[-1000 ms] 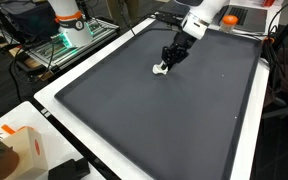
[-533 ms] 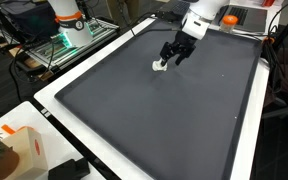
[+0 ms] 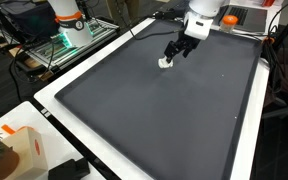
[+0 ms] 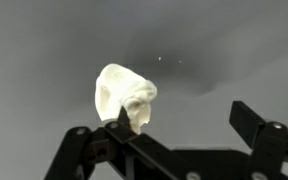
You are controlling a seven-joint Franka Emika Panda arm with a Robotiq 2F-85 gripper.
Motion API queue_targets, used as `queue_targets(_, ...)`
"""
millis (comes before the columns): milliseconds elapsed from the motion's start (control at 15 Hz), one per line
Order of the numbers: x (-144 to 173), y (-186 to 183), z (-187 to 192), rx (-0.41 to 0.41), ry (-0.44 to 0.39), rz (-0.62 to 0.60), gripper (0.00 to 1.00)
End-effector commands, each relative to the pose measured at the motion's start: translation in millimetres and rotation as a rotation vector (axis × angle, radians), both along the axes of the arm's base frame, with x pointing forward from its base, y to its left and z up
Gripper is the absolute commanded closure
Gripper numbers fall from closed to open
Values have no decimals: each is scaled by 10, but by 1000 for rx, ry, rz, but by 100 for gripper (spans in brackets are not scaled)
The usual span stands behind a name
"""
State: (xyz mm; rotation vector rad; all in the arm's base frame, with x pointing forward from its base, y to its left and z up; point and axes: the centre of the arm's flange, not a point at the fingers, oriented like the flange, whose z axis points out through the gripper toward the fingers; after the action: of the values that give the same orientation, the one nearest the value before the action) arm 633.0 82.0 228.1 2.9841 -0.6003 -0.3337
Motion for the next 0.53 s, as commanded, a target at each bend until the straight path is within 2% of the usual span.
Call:
queue_targets(0,-111,-1,-193,54,32,20,0)
queue_targets(267,-177,-71,-428,-61,117,7,0)
queue_targets(467,-212,-128,-541,-108,147,6,0)
